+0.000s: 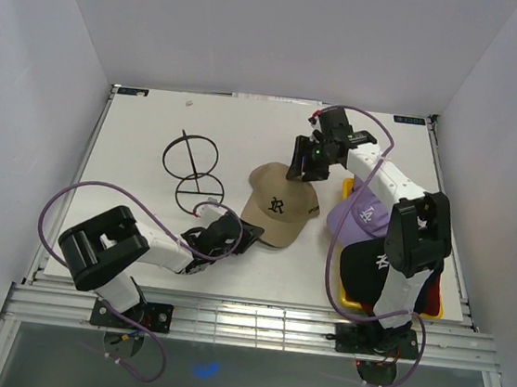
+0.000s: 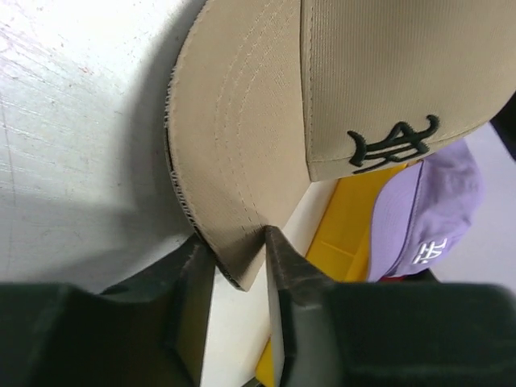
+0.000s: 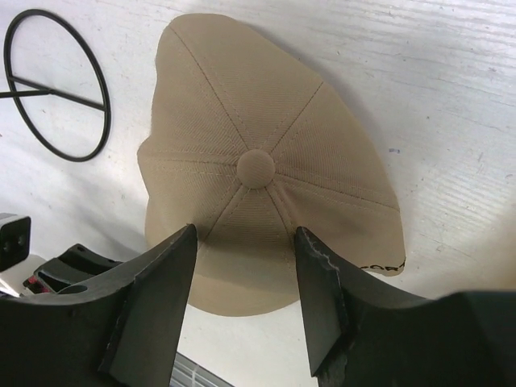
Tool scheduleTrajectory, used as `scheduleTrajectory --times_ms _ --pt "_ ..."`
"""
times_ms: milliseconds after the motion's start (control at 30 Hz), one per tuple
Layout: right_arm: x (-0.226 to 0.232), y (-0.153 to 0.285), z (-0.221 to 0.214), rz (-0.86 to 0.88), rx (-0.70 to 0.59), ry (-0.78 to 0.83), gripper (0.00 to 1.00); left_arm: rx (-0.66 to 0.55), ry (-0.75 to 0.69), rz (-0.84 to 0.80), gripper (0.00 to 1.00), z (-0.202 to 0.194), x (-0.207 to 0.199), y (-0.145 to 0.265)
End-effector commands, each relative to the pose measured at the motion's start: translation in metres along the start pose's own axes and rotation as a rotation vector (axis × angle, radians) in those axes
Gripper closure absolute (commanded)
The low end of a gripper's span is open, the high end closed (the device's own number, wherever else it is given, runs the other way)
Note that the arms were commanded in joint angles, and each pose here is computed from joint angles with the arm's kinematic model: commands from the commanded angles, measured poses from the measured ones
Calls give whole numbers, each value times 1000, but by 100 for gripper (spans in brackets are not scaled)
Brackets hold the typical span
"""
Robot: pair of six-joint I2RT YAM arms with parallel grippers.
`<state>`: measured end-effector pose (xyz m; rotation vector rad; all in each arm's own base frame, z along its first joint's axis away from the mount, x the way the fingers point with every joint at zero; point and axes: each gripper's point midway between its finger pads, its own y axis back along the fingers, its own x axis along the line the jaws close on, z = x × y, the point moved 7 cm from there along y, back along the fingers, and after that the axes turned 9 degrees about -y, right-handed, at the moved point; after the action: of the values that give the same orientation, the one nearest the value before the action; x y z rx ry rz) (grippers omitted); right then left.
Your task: Stack the hats
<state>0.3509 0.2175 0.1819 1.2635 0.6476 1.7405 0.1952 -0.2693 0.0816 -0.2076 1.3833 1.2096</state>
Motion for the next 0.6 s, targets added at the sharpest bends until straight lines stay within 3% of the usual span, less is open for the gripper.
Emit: scheduleTrajectory --times_ms 0,33,100,133,167,333,567 --pt "11 20 4 41 -52 19 43 8 -4 -72 66 3 -21 -1" --pt "11 22 4 42 -55 21 43 10 -9 -86 76 3 -25 0" --pt "14 26 4 49 -66 22 43 18 -31 -108 85 4 -32 2" --pt "14 28 4 51 -68 23 43 17 -37 -120 98 4 -35 3" --pt "15 31 5 54 -75 24 44 17 -42 -133 100 5 -40 5" --pt "22 48 12 51 -116 26 43 20 -81 -209 100 9 -59 17" --pt "37 113 52 18 -269 1 26 -4 -102 -365 100 23 -112 44"
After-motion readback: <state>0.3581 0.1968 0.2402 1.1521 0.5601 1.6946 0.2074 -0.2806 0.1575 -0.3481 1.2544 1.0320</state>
